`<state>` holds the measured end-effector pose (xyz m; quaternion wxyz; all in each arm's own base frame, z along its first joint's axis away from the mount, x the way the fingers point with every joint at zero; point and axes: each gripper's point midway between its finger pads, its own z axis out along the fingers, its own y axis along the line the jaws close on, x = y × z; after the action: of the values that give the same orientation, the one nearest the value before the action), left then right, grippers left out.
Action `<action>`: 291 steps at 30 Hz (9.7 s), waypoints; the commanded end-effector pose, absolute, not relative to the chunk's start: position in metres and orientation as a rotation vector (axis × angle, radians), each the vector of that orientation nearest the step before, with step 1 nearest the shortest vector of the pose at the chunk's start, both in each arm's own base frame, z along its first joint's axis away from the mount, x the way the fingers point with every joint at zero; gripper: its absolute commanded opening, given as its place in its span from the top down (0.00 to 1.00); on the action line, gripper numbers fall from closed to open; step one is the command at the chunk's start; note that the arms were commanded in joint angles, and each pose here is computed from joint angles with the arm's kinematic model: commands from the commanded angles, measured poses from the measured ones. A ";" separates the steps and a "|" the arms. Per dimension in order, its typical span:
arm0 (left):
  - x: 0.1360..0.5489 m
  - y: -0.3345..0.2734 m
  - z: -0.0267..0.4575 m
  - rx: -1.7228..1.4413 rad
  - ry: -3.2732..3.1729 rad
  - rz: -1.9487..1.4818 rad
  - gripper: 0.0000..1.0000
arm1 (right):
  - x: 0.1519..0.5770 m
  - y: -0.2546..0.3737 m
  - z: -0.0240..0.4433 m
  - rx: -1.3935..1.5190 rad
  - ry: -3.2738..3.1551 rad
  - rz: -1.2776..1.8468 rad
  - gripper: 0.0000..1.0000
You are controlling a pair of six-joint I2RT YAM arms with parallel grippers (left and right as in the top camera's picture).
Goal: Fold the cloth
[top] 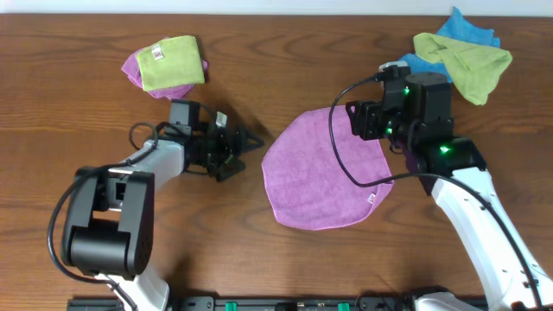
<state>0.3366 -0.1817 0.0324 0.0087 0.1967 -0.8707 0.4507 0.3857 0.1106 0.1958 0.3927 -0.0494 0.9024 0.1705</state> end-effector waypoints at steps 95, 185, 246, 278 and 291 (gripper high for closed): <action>0.314 -0.172 0.008 0.554 -2.797 1.384 0.34 | 0.258 0.094 0.065 0.362 2.797 0.520 0.37; 0.576 -0.169 0.217 0.490 -3.298 2.029 0.94 | 0.561 0.073 0.229 0.060 2.012 0.177 0.99; 0.413 -0.193 0.204 -0.471 -2.831 1.678 0.94 | 0.469 0.082 0.220 -0.159 2.383 0.182 0.99; 0.212 -0.248 0.121 -0.653 -2.137 1.890 0.94 | 0.255 0.061 0.108 0.022 2.679 0.298 0.99; 0.156 -0.236 0.099 -0.589 -2.056 1.892 0.94 | 0.224 0.063 0.074 0.041 2.782 0.287 0.99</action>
<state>0.1591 -0.2374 0.1000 0.1559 -0.1954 -0.7191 0.6483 0.2248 0.0654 0.0751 0.1692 0.0053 0.9793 0.1106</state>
